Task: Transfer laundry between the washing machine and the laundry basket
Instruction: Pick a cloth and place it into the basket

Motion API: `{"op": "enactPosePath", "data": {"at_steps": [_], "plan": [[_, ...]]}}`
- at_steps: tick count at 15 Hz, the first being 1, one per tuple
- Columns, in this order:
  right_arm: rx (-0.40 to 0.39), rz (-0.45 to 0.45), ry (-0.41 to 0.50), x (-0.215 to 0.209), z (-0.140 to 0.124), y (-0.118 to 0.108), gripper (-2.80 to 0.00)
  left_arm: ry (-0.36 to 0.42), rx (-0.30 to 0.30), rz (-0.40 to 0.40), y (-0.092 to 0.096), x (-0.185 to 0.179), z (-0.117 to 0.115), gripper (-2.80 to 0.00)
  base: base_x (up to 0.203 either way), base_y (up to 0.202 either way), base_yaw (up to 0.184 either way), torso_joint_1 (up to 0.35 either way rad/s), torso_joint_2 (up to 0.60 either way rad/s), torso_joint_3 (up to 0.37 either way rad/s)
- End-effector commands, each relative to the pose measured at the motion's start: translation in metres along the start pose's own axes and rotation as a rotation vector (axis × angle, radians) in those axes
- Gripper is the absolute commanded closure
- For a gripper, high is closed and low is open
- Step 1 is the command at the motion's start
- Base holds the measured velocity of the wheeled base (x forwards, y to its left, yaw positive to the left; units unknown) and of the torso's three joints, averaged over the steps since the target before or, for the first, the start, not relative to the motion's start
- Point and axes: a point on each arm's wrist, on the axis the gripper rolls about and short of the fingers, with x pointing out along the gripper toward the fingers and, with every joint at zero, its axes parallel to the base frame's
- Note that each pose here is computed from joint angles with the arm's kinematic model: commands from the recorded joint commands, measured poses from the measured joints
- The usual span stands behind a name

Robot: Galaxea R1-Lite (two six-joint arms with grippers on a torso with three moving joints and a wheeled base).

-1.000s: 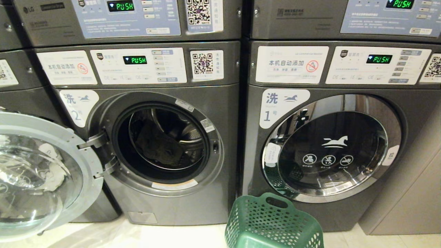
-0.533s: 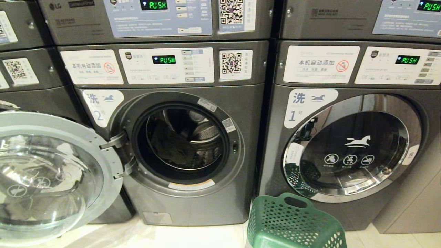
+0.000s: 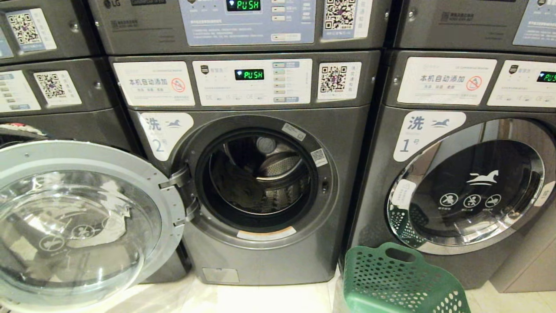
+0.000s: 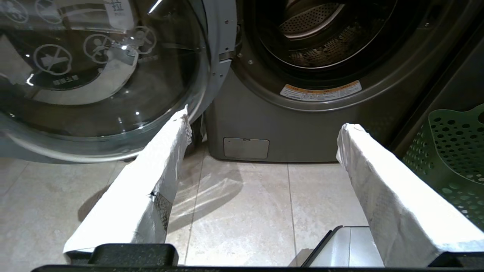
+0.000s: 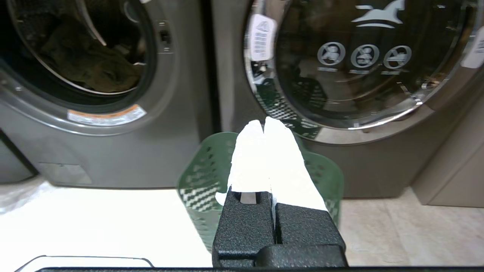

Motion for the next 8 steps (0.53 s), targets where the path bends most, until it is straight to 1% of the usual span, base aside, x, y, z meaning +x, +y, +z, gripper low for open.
{"op": "enactPosePath", "data": {"at_steps": [1, 8], "plan": [[0.0, 0.0, 0.0, -0.0001, -0.0001, 0.0, 0.0, -0.001, 0.0, 0.001, 0.0, -0.0002, -0.0002, -2.8, 0.0, 0.199, 0.003, 0.003, 0.0, 0.002], [-0.003, 0.001, -0.001, -0.0001, 0.0001, 0.0, 0.0, -0.001, 0.0, 0.001, 0.0, -0.0002, -0.0002, -2.8, 0.0, 0.195, -0.001, 0.003, 0.0, 0.004]]}}
